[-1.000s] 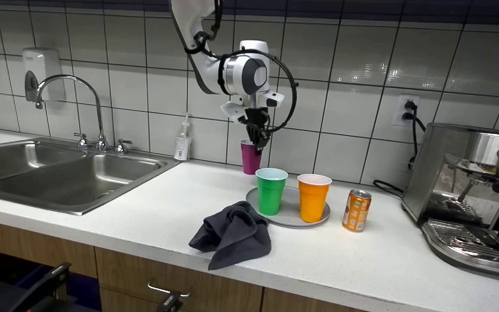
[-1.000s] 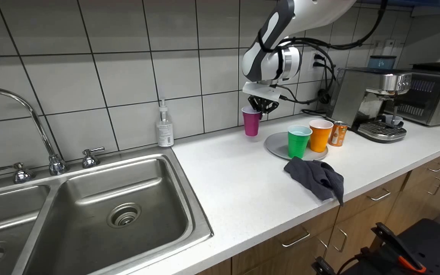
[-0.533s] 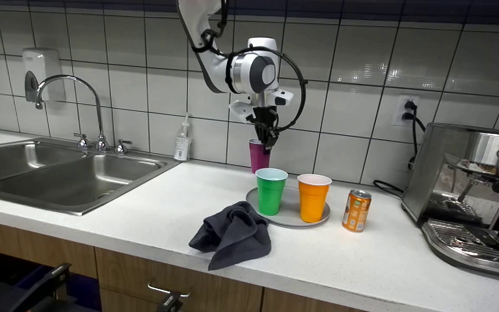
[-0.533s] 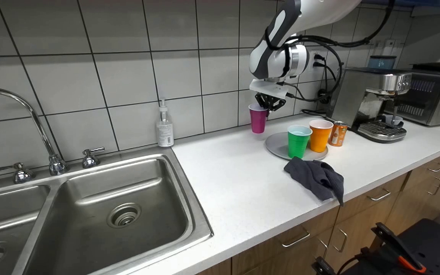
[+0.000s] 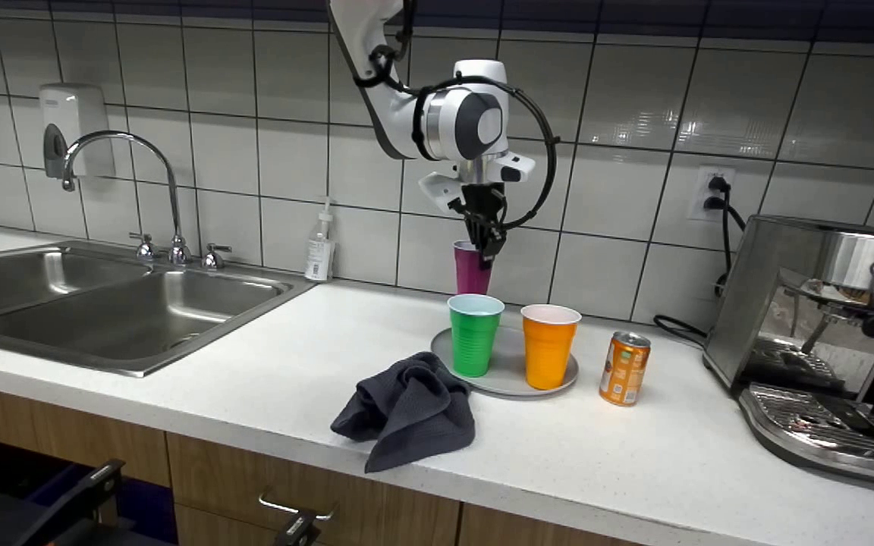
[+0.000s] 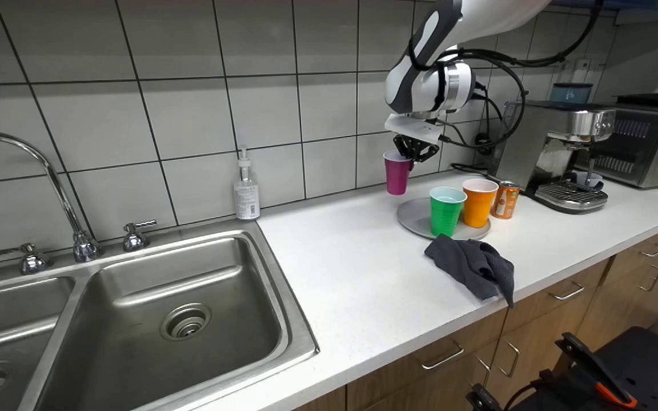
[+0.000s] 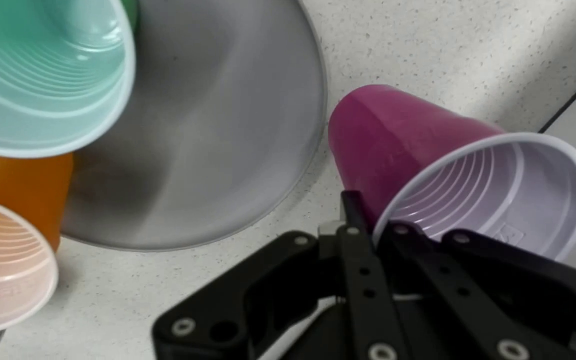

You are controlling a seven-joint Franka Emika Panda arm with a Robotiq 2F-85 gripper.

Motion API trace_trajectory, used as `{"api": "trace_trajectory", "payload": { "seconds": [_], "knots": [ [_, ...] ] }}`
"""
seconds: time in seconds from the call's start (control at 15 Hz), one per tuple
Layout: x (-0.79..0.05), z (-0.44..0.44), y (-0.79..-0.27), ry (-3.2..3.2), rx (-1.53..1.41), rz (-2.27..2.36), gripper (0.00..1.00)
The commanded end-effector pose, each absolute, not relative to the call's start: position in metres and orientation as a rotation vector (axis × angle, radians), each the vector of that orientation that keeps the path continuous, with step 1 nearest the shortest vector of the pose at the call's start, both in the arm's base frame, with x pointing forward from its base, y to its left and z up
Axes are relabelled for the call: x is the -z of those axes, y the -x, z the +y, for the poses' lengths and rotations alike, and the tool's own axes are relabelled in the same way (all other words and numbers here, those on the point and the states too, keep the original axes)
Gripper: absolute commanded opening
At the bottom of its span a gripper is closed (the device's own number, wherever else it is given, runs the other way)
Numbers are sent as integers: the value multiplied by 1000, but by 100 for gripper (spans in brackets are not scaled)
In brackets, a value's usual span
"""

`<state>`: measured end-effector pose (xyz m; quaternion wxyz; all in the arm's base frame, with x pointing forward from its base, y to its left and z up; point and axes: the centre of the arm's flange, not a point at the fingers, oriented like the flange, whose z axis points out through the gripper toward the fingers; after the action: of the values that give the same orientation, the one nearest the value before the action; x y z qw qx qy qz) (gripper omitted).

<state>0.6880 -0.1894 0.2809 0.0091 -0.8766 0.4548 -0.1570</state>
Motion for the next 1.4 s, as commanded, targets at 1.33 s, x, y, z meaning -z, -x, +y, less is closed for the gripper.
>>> {"api": "trace_trajectory", "payload": {
  "seconds": [1.33],
  "knots": [
    [-272,-240,-666,2705,420,1542,1]
  ]
}}
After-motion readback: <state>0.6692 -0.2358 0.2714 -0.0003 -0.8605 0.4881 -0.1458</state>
